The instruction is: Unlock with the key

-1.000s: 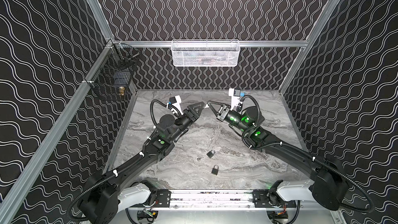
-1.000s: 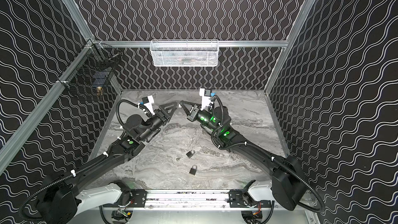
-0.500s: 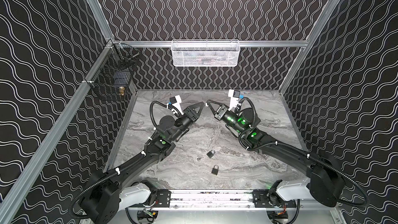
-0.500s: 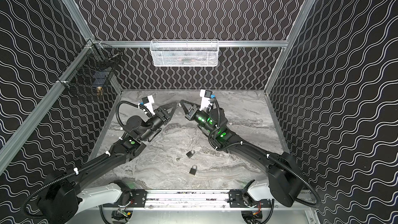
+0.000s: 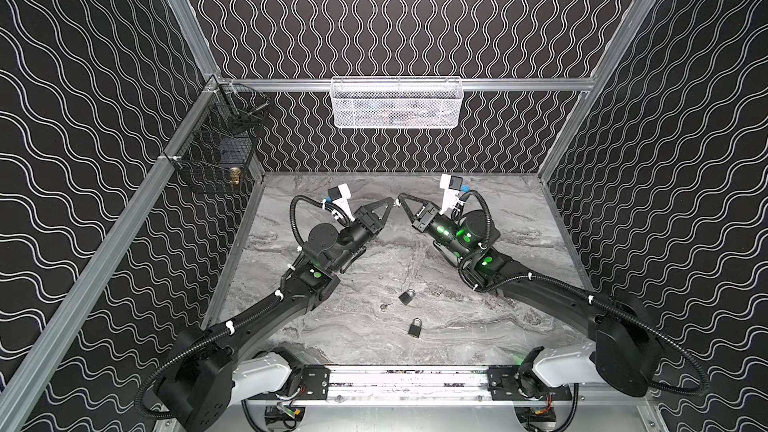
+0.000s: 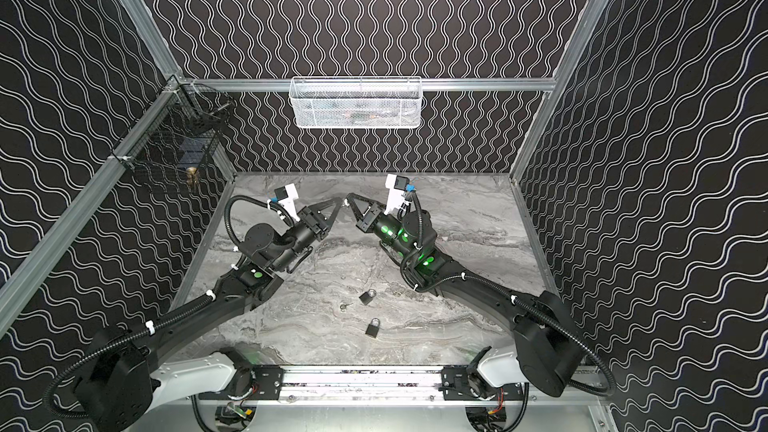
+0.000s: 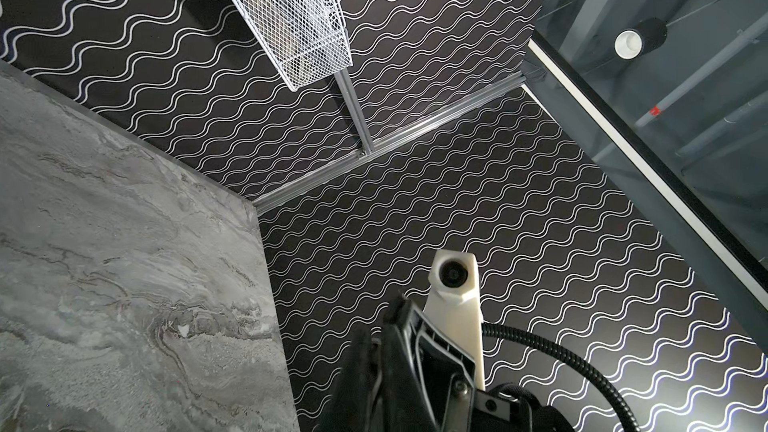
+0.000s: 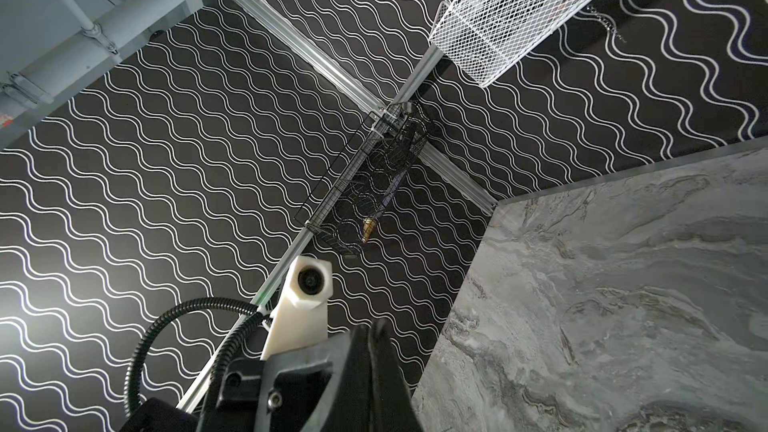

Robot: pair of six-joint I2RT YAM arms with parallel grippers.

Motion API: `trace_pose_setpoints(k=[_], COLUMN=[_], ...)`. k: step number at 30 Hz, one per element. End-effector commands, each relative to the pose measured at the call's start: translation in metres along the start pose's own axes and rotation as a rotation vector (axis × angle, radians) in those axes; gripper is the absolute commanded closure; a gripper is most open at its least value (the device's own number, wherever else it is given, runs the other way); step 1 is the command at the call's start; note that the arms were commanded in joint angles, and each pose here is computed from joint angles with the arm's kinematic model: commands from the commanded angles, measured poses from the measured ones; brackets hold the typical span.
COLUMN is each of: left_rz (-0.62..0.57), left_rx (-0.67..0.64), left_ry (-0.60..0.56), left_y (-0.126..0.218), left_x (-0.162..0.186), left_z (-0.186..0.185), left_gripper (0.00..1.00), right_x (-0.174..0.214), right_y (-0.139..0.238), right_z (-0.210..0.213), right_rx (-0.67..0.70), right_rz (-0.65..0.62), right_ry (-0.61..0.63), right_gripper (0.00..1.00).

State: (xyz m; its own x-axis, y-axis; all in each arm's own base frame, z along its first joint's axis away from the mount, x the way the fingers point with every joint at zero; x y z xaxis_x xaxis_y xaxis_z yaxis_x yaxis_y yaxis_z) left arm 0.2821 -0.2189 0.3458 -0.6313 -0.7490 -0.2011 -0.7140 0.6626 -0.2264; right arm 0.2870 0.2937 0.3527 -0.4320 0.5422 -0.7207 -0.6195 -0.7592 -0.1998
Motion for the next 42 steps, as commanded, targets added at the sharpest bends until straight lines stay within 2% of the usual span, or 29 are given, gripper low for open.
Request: trace_pose_setpoints(k=[1,5,6,8,10,14,19,22,26,29,34,37,42], left_rz=[-0.007,0.004,0.011,0.024,0.064,0.216,0.436,0.533,0.603,0.659,0.691,0.698,0.712], left_rx=[0.034,0.012,0.006,0.006,-0.018,-0.105,-0.146,-0.178,-0.242,-0.233,-0.19,-0.174,-0.168], left_ry=[-0.013,-0.032,-0.035,-0.057,-0.104,-0.239,-0.423,-0.523,-0.625,-0.639,-0.632,-0.635,-0.633], left_y=[0.0,-0.001,-0.002,-0.001,-0.001,-0.002,0.002,0.004,0.01,0.01,0.006,0.005,0.002], left_x=[-0.001,0.001,0.002,0.002,0.003,0.008,0.021,0.026,0.027,0.031,0.035,0.036,0.038], left_z=[-0.006,-0.001,0.0,0.0,0.001,0.009,0.013,0.011,0.012,0.013,0.009,0.006,0.006], left_gripper=[0.97,1.0,1.0,1.0,1.0,1.0,1.0,1.0,1.0,1.0,1.0,1.0,1.0], right_x=[-0.005,-0.004,-0.006,-0.008,-0.01,-0.012,-0.007,-0.001,0.007,0.012,0.012,0.012,0.016], right_y=[0.001,0.0,0.001,0.004,0.009,0.024,0.05,0.067,0.087,0.092,0.087,0.082,0.075], right_z=[0.008,0.008,0.008,0.009,0.012,0.007,-0.005,-0.005,-0.006,-0.004,-0.003,-0.01,-0.01], right_rx=[-0.04,-0.029,-0.025,-0.019,0.004,0.013,0.021,0.042,0.009,-0.066,-0.165,-0.163,-0.285], right_rz=[-0.025,-0.013,-0.017,-0.01,0.013,0.104,0.297,0.394,0.434,0.453,0.501,0.514,0.524], right_ry=[0.006,0.022,0.027,0.043,0.082,0.115,0.132,0.191,0.204,0.202,0.186,0.19,0.157], right_gripper=[1.0,1.0,0.97,0.77,0.66,0.55,0.44,0.41,0.4,0.4,0.39,0.39,0.38])
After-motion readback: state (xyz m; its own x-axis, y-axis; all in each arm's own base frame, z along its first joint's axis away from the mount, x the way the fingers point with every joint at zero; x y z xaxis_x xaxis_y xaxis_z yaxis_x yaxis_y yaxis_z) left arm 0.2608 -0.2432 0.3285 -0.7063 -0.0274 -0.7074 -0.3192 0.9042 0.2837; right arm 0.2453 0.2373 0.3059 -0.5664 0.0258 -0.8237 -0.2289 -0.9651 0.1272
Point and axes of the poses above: each gripper's point midway between its finger pads, its own y axis back along the fingers, its own z axis along the line the jaws close on, x = y × z, the point moved 5 cm from there along y, back along the fingers, and after that the axes turned 10 degrees about y, right-handed, at the moved point
